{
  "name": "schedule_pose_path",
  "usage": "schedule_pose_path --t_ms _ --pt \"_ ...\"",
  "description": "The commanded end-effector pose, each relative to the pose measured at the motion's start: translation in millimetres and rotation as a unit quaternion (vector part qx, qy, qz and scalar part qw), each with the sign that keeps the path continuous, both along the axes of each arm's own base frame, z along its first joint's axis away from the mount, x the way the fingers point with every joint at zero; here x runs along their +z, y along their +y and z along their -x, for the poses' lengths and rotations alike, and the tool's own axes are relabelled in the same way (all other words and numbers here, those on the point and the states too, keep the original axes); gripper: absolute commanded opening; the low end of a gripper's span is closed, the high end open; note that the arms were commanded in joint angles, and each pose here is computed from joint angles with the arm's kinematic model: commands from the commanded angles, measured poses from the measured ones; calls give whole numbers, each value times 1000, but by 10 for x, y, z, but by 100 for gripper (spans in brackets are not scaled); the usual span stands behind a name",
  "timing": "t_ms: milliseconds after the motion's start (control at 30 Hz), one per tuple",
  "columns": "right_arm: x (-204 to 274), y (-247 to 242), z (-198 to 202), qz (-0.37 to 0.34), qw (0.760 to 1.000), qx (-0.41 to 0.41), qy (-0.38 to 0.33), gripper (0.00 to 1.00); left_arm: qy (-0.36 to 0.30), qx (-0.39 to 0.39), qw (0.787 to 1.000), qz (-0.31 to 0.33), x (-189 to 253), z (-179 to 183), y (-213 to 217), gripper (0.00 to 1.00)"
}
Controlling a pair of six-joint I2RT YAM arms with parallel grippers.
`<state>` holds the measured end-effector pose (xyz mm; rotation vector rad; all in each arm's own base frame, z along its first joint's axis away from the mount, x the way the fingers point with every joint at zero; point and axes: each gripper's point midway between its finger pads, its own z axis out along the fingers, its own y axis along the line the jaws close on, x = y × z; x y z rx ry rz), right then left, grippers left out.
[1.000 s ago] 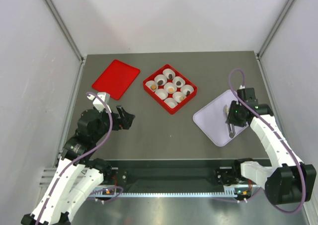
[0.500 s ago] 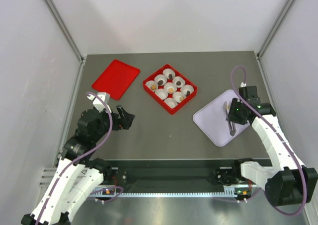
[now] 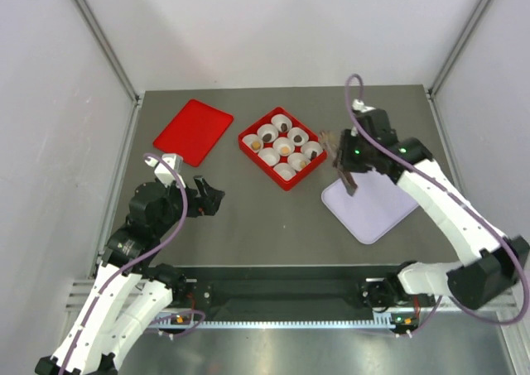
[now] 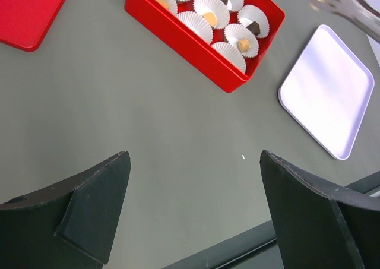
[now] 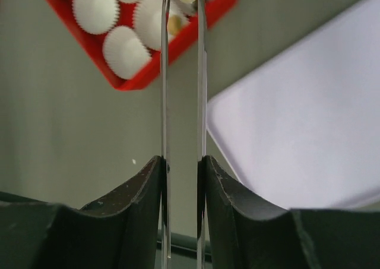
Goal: Pack the chocolate
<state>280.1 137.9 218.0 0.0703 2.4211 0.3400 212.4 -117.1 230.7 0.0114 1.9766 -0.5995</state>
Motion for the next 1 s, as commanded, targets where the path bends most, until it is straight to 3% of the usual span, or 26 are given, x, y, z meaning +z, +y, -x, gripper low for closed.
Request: schedule_pose_path --t_ms 0,200,367,967 --pt "145 531 -323 -19 999 28 -36 33 -13 5 1000 2 57 -44 5 95" --pt "-75 1313 -583 -2 994 104 -44 34 -12 15 1000 -2 52 -57 37 95" --pt "-200 1643 -710 13 990 132 -48 34 -12 19 1000 -2 48 -58 50 95" --pt "-543 1724 -612 34 990 133 -19 36 -13 13 1000 -1 59 -53 30 95"
